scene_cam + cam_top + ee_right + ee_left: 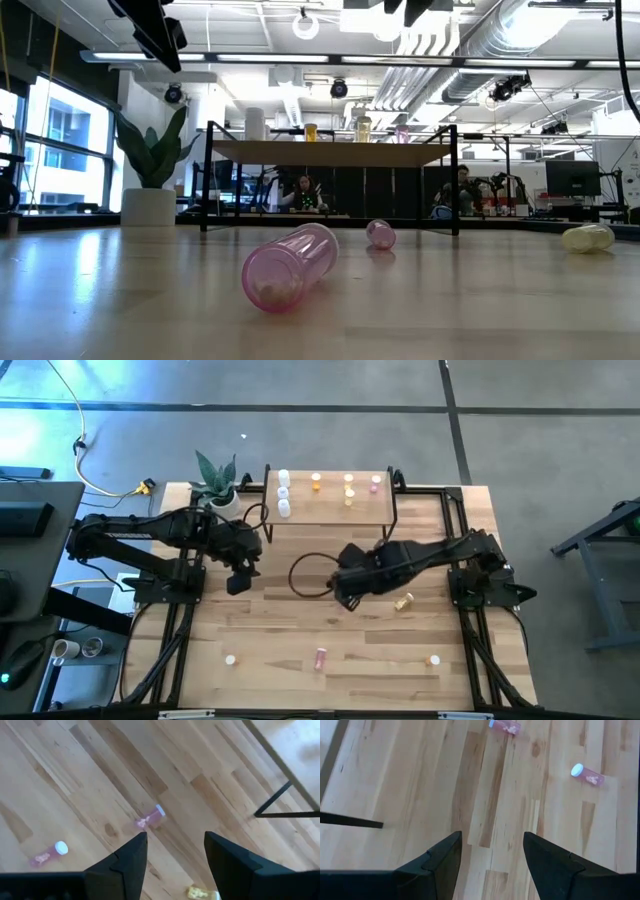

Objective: Pick and place medicine bottles onto shelf by color
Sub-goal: Put the top pink pill bottle on the shelf aligned with other pink pill bottle

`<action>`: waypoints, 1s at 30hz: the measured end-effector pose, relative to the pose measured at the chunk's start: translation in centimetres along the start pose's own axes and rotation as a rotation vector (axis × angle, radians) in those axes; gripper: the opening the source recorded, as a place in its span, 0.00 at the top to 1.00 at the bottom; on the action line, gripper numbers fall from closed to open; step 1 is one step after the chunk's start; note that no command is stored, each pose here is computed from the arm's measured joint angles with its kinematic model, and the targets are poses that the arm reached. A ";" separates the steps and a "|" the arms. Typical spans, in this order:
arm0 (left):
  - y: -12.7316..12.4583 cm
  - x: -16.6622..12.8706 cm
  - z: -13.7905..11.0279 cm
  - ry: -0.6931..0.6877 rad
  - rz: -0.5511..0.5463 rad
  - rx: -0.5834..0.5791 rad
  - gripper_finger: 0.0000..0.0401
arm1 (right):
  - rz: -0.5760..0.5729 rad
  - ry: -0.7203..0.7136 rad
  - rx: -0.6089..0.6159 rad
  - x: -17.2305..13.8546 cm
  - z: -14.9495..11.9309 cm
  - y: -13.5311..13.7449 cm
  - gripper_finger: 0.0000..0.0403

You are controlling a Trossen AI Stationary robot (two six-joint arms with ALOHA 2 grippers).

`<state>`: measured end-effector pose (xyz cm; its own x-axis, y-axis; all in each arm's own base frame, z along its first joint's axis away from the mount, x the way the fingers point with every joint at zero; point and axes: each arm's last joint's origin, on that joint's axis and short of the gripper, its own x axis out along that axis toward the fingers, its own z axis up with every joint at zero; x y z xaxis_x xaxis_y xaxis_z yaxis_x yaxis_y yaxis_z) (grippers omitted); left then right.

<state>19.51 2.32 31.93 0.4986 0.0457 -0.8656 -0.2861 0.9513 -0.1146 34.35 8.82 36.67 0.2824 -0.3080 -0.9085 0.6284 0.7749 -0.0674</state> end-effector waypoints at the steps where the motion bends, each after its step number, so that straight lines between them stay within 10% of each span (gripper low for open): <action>1: 0.0 0.0 0.0 0.000 0.000 0.000 0.50 | -0.008 0.006 0.001 0.4 -0.3 0.2 0.53; 12: 0.0 0.0 0.0 0.000 0.000 0.000 0.50 | -0.172 0.220 0.102 7.0 -4.8 0.6 0.53; 30: 0.0 0.0 0.0 -0.005 0.003 0.000 0.50 | 0.112 0.219 0.593 14.8 -3.8 1.3 0.53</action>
<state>19.54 2.33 31.95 0.5015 0.0497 -0.8637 -0.2871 0.9513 -0.1120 36.57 7.34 21.57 0.2541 -0.0745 -0.9643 0.9156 0.3399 0.2149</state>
